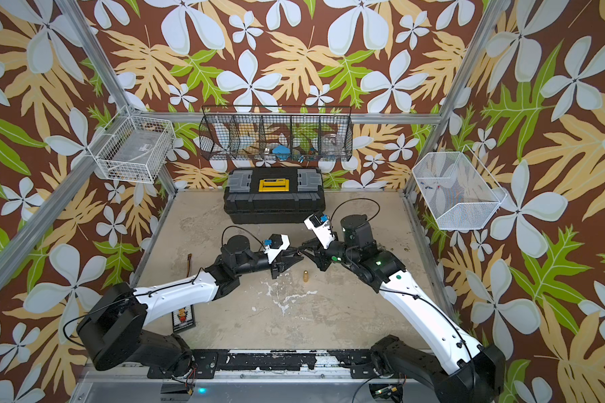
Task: Open the lipstick cap
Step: Place the lipstick at the center of the board.
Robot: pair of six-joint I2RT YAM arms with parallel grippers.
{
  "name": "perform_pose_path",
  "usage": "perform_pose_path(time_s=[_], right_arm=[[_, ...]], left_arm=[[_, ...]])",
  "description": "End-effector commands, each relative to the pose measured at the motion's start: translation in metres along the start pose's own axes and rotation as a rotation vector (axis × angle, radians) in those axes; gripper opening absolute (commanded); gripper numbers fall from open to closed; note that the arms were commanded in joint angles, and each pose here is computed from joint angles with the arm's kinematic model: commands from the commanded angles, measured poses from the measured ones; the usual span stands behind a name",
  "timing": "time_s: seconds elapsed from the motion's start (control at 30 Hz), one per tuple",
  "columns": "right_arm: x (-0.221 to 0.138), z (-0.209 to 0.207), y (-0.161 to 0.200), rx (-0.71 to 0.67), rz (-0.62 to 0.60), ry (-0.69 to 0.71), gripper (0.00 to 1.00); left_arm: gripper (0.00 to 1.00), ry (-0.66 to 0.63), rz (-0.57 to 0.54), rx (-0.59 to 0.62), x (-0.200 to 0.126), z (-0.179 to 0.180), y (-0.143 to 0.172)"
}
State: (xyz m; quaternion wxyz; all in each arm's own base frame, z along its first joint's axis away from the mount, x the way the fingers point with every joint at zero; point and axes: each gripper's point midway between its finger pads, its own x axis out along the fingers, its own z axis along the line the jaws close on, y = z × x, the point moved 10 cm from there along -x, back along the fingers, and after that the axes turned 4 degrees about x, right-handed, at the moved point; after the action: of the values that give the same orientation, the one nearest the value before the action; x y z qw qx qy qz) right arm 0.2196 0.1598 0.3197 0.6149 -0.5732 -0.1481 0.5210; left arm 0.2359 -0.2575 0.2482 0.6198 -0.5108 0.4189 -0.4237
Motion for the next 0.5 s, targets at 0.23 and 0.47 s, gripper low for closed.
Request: perform_pose_path(time_s=[0.23, 0.47], right_arm=[[0.0, -0.014, 0.004, 0.034, -0.041, 0.18, 0.2], [0.002, -0.041, 0.033, 0.135, -0.041, 0.476, 0.2]], left_arm=[[0.53, -0.033, 0.006, 0.0, -0.002, 0.001, 0.003], [0.55, -0.084, 0.006, 0.007, -0.006, 0.003, 0.001]])
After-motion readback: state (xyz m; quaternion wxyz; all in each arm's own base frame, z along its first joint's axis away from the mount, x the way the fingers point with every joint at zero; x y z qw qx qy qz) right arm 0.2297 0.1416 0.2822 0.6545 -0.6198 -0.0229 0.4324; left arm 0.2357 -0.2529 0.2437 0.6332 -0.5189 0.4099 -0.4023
